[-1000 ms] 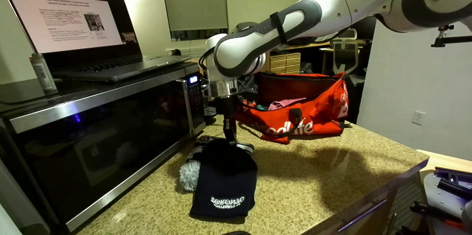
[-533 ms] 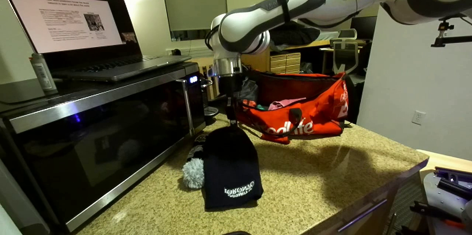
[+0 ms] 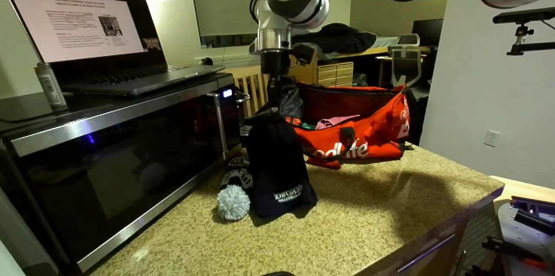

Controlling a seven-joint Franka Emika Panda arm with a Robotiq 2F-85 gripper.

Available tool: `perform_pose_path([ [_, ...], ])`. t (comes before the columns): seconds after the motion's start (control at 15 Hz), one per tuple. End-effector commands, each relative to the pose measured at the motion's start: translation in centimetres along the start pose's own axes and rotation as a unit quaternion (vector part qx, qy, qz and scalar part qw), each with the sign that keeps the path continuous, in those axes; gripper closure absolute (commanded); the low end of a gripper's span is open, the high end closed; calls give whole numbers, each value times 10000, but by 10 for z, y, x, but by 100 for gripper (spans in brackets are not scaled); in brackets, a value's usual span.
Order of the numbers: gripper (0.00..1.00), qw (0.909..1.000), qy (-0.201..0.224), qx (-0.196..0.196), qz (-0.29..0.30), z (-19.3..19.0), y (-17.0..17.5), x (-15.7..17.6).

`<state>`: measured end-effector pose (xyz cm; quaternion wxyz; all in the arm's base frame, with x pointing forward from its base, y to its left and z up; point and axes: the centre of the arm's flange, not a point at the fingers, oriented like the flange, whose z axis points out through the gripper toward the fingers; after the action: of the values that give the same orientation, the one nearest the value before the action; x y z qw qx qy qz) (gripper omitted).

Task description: Put the head sock in the orange bag

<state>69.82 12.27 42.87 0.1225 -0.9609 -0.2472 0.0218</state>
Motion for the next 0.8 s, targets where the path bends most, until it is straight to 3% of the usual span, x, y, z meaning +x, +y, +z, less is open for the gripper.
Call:
perform_pose_path([
  [0.0, 94, 9998, 159, 87, -114, -25, -8, -28],
  [0.73, 94, 9943, 734, 248, 736, -87, 33, -77],
])
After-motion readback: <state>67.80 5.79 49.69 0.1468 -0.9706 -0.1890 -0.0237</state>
